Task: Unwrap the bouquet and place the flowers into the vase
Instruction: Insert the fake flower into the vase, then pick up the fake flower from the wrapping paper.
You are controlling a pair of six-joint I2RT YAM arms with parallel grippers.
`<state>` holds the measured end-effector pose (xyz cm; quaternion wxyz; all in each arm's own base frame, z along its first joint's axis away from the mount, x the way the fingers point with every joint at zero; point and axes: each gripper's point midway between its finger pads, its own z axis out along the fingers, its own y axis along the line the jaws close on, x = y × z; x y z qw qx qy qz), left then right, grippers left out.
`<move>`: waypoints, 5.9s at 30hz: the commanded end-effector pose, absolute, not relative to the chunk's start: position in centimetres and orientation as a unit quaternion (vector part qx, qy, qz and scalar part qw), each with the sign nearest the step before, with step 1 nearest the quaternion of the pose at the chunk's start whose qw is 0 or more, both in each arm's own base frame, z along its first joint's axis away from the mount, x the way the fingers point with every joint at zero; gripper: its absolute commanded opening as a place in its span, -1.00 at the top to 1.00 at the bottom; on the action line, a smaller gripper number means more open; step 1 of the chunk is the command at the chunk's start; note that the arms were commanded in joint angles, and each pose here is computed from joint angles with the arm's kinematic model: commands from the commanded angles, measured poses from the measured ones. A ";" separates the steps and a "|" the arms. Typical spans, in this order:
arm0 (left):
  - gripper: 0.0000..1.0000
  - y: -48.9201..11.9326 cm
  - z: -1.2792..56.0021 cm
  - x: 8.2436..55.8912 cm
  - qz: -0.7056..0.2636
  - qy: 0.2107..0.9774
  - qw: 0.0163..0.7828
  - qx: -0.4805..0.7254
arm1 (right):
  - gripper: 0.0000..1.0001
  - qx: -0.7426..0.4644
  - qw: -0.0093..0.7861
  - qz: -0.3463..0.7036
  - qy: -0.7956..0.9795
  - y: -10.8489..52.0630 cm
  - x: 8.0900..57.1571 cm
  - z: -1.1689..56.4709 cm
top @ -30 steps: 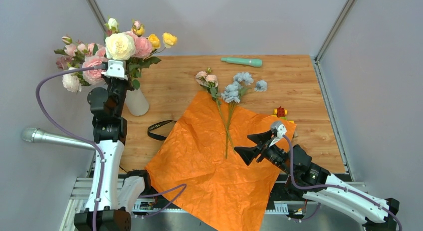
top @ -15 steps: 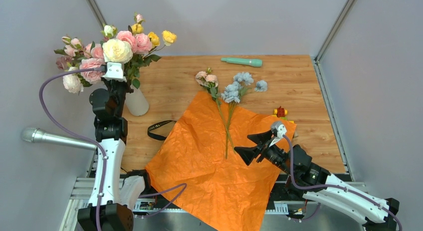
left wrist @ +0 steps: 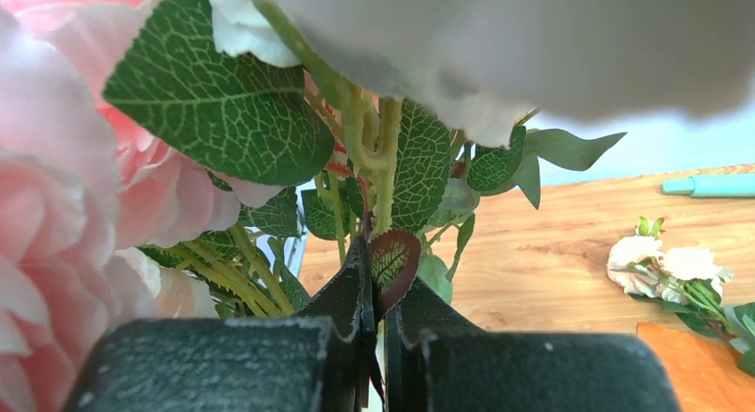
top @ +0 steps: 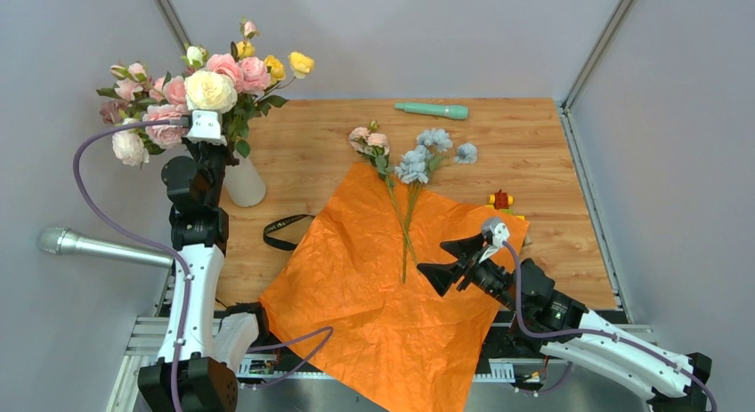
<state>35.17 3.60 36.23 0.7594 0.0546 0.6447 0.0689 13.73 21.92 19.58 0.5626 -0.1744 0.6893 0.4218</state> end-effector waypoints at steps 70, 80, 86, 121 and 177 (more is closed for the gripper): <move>-0.78 -8.5 24.6 25.2 -0.168 0.781 0.598 0.055 | -0.72 -0.112 0.490 0.300 0.811 22.4 16.9 16.2; -0.86 -12.6 22.7 24.4 -0.258 0.794 0.538 0.117 | -0.36 -0.130 0.391 0.206 0.888 25.4 20.1 10.3; -0.88 -12.9 22.5 24.2 -0.265 0.796 0.530 0.122 | -0.14 -0.138 0.369 0.167 0.904 26.2 23.0 8.1; -0.90 -13.5 22.1 24.0 -0.280 0.799 0.515 0.132 | 0.65 -0.160 0.321 0.116 0.926 27.9 26.7 3.5; -0.91 -18.9 14.2 27.9 -0.516 0.734 0.421 -0.133 | 1.00 -0.184 0.358 0.447 0.799 31.7 18.7 14.9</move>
